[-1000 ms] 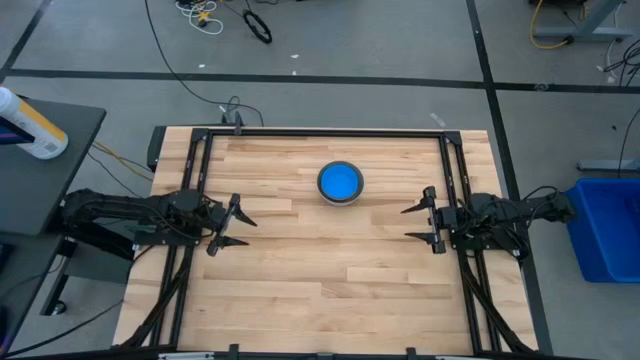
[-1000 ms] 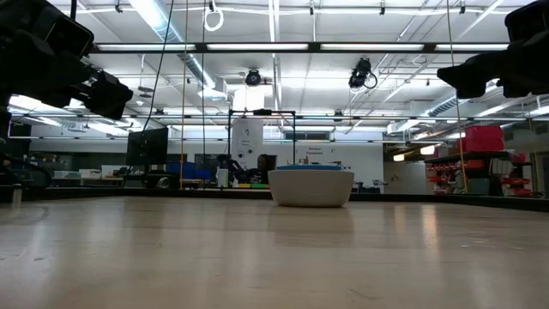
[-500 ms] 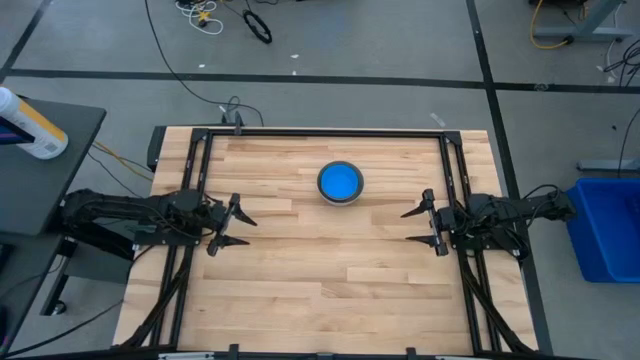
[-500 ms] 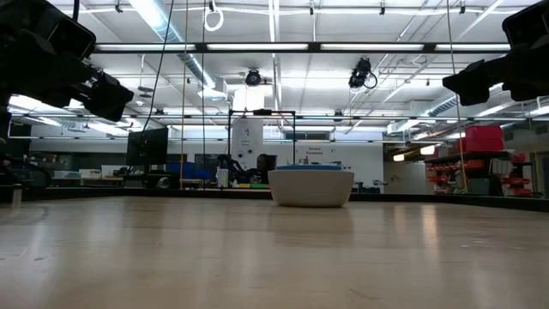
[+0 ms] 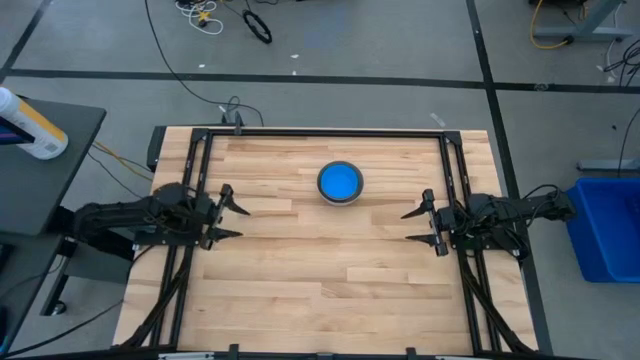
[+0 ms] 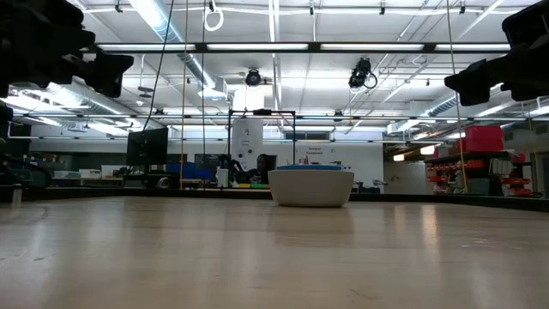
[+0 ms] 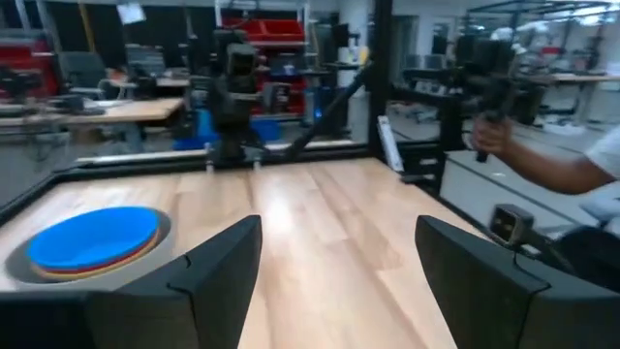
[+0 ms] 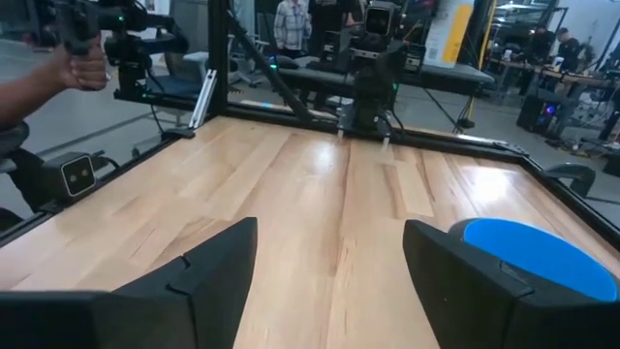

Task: Nest bowls inside each other
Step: Return to Home Position

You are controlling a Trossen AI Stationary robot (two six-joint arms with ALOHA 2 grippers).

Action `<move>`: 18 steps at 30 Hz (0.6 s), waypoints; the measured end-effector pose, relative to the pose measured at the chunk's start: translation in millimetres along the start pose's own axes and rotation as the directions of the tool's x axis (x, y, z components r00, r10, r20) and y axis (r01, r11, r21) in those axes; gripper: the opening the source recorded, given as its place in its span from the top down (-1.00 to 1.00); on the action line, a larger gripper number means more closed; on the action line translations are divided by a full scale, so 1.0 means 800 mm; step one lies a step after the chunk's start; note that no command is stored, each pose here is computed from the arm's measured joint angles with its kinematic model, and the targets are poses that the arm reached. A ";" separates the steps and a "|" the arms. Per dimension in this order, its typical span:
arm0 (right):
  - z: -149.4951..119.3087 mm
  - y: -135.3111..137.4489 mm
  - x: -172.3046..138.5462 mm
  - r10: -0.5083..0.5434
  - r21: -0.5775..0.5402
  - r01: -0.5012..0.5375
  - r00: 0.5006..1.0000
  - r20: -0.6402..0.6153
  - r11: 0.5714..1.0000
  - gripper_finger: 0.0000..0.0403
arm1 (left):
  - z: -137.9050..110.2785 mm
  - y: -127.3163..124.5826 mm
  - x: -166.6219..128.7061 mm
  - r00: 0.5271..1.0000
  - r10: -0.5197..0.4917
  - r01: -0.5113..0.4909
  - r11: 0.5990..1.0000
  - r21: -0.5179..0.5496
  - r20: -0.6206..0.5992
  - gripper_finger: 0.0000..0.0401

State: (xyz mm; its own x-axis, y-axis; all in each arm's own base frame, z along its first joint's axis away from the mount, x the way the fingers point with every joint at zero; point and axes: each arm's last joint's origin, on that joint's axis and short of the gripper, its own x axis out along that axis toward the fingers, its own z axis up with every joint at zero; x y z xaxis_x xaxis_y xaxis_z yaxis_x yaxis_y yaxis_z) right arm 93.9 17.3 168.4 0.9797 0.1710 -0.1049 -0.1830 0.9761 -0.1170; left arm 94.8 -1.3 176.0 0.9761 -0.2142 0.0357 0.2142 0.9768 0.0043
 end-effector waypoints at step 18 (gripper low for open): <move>0.003 -0.005 0.000 -0.143 -0.010 0.143 0.990 0.011 0.990 -0.18 | -0.004 0.008 -0.001 0.994 0.111 -0.111 0.994 0.001 0.007 -0.39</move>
State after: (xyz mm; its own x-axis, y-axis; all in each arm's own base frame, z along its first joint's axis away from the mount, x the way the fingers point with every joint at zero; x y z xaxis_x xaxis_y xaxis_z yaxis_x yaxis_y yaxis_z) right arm 94.6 13.3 171.1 0.9966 0.0308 -0.0762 -0.0414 0.9891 -0.1411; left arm 95.8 5.2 173.2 0.9936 -0.1041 0.0429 0.1042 0.9946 0.0016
